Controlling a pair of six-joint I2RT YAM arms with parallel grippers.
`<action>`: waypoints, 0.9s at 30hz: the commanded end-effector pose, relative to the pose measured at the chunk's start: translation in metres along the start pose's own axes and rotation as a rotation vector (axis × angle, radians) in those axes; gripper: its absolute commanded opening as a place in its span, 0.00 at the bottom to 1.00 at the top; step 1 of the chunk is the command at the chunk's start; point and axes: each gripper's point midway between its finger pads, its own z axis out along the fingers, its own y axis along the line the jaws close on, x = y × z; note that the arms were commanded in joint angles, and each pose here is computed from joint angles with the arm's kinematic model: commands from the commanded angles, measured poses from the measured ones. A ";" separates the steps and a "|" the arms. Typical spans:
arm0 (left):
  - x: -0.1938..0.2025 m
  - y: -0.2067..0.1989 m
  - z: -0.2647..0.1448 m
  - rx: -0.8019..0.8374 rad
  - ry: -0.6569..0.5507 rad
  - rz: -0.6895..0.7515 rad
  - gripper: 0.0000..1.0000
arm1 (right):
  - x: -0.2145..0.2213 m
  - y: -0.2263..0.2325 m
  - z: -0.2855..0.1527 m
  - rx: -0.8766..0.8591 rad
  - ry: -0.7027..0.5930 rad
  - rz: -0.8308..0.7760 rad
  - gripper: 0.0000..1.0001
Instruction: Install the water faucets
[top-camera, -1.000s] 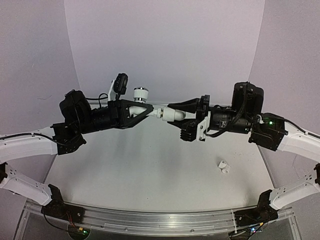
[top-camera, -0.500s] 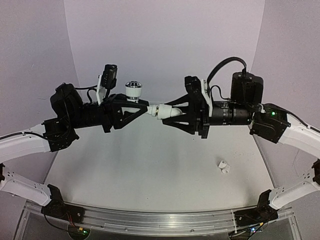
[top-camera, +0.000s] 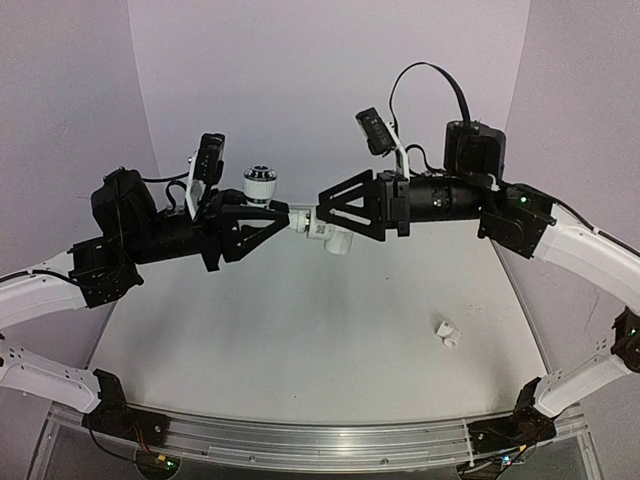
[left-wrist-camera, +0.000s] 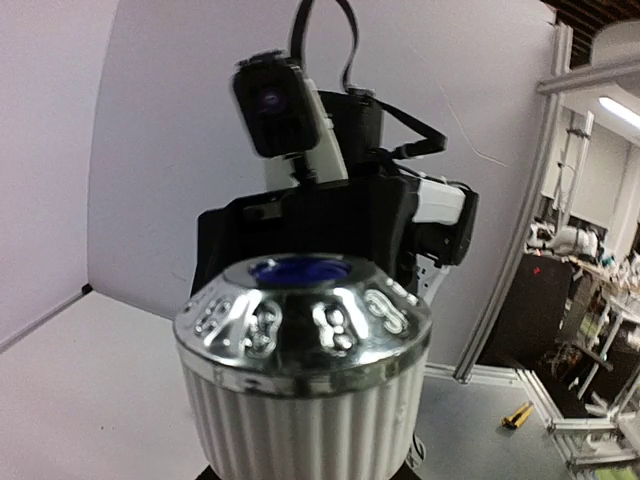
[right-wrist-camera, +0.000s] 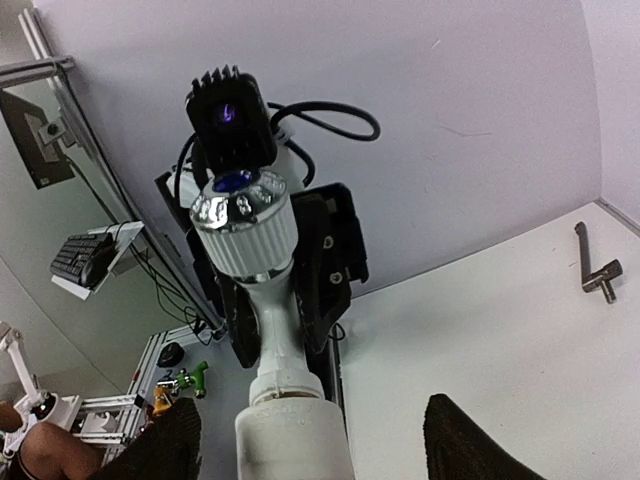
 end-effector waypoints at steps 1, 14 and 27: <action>-0.031 0.026 -0.009 -0.181 -0.134 -0.188 0.00 | -0.044 -0.003 -0.023 0.121 -0.078 -0.203 0.82; -0.033 0.042 -0.015 -0.191 -0.271 -0.673 0.00 | -0.023 -0.025 -0.068 0.428 0.174 -1.460 0.97; -0.032 0.023 0.007 -0.015 -0.209 -0.755 0.00 | 0.003 -0.007 -0.042 0.455 0.151 -1.984 0.94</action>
